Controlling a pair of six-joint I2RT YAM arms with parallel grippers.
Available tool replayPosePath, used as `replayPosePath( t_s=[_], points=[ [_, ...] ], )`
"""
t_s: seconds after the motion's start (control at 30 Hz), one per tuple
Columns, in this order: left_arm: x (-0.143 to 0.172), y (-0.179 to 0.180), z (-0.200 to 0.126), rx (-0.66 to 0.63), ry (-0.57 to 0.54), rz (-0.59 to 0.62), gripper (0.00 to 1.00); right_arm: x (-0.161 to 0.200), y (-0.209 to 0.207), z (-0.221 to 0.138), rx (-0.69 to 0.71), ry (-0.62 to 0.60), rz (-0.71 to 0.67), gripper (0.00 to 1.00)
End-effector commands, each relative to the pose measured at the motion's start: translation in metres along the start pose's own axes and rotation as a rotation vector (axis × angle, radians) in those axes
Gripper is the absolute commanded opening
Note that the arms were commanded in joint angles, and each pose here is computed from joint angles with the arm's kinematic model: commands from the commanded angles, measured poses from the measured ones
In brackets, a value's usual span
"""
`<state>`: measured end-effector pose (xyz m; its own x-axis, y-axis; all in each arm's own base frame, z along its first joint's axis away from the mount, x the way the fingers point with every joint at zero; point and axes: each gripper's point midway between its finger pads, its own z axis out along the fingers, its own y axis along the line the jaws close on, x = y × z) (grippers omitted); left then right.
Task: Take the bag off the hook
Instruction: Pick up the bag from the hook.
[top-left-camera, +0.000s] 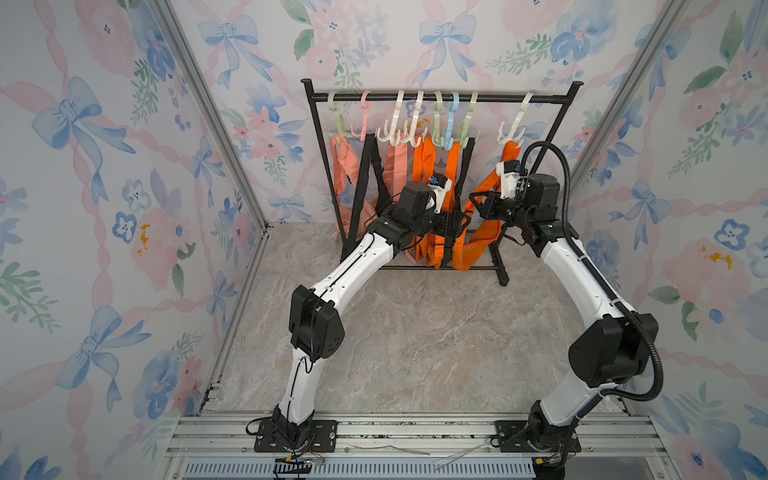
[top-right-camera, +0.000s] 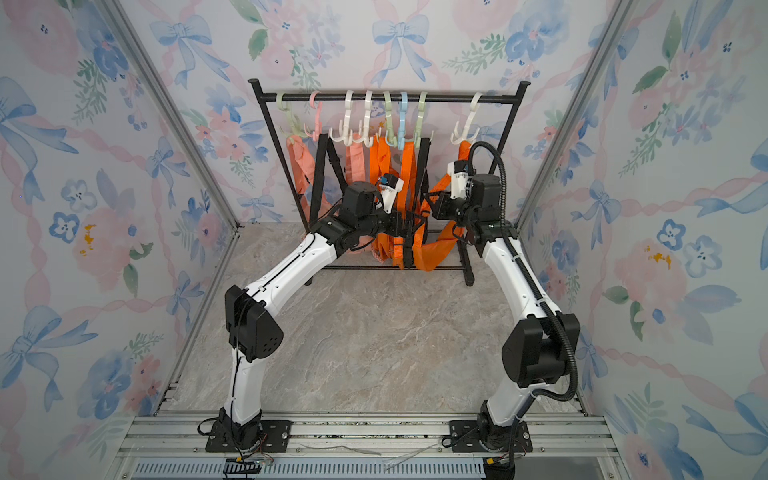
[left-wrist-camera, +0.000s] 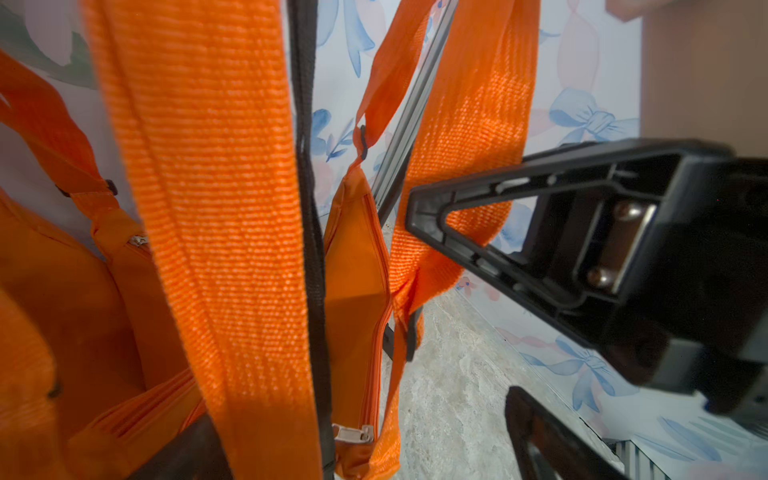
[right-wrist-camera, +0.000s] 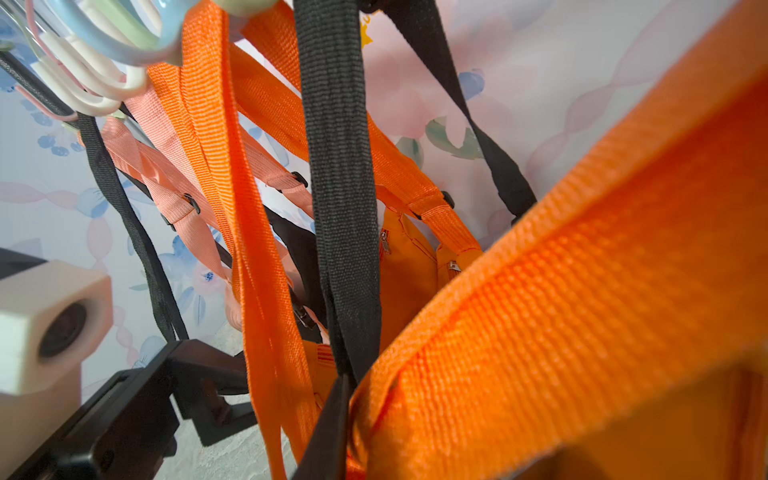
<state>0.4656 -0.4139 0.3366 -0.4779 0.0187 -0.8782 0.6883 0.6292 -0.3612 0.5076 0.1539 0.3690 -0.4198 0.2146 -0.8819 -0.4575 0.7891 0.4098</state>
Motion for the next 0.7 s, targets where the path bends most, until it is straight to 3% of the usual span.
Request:
replayPosePath(
  t_s=[0.0,0.47,0.6,0.67],
  points=[
    [0.011,-0.008,0.011,0.047,0.029,-0.020,0.98,-0.008,0.010,0.006,-0.037,-0.025,0.015,0.15],
    [0.042,0.003,0.038,0.040,0.093,-0.046,0.98,-0.024,0.024,0.001,-0.092,-0.063,0.042,0.16],
    [0.040,-0.001,0.043,0.063,0.089,-0.047,0.89,-0.025,0.027,0.000,-0.105,-0.069,0.051,0.16],
    [0.038,-0.002,0.043,0.069,0.084,-0.048,0.89,-0.026,0.028,-0.001,-0.106,-0.072,0.050,0.16]
  ],
)
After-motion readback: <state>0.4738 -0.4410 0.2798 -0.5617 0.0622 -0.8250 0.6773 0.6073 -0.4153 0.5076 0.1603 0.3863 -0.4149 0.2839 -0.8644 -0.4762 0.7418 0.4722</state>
